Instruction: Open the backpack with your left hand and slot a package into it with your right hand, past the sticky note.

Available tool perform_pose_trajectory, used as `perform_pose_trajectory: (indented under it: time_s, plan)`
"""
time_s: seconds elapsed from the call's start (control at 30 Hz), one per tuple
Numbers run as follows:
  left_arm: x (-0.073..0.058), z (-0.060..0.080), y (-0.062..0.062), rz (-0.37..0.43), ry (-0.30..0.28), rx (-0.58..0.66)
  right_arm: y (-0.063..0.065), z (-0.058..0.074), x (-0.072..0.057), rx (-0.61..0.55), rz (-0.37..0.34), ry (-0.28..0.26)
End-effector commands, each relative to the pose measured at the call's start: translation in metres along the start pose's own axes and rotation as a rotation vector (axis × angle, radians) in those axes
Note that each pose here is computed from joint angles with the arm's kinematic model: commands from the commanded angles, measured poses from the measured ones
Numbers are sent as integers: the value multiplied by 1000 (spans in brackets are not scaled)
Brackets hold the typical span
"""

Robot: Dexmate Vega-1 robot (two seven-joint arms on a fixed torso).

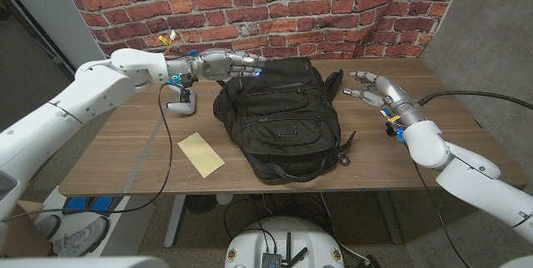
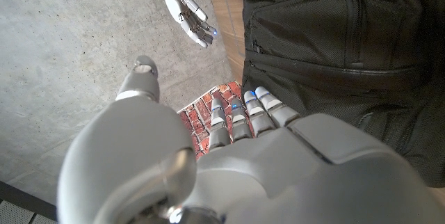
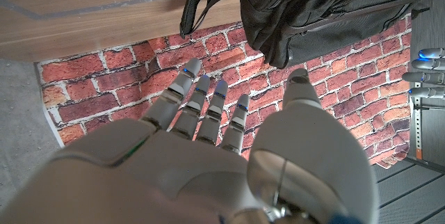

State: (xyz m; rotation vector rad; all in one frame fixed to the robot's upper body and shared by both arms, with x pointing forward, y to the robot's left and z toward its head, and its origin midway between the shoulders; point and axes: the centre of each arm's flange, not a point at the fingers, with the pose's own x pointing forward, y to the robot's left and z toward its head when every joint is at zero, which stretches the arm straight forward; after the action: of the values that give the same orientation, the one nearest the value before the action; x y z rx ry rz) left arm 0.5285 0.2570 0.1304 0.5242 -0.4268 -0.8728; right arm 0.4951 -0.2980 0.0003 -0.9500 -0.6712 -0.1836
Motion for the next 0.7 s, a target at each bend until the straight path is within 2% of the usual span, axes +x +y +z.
perform_pose_trajectory:
  time_s: [0.03, 0.47, 0.7]
  plan:
    - [0, -2, -3, 79, -37, 43, -2, -7, 4, 38, -9, -3]
    - [1, -10, -8, 195, -60, 94, -2, -15, 10, 96, -27, -9]
    - [-1, -14, -12, 296, -105, 124, -4, -21, 14, 156, -37, -13]
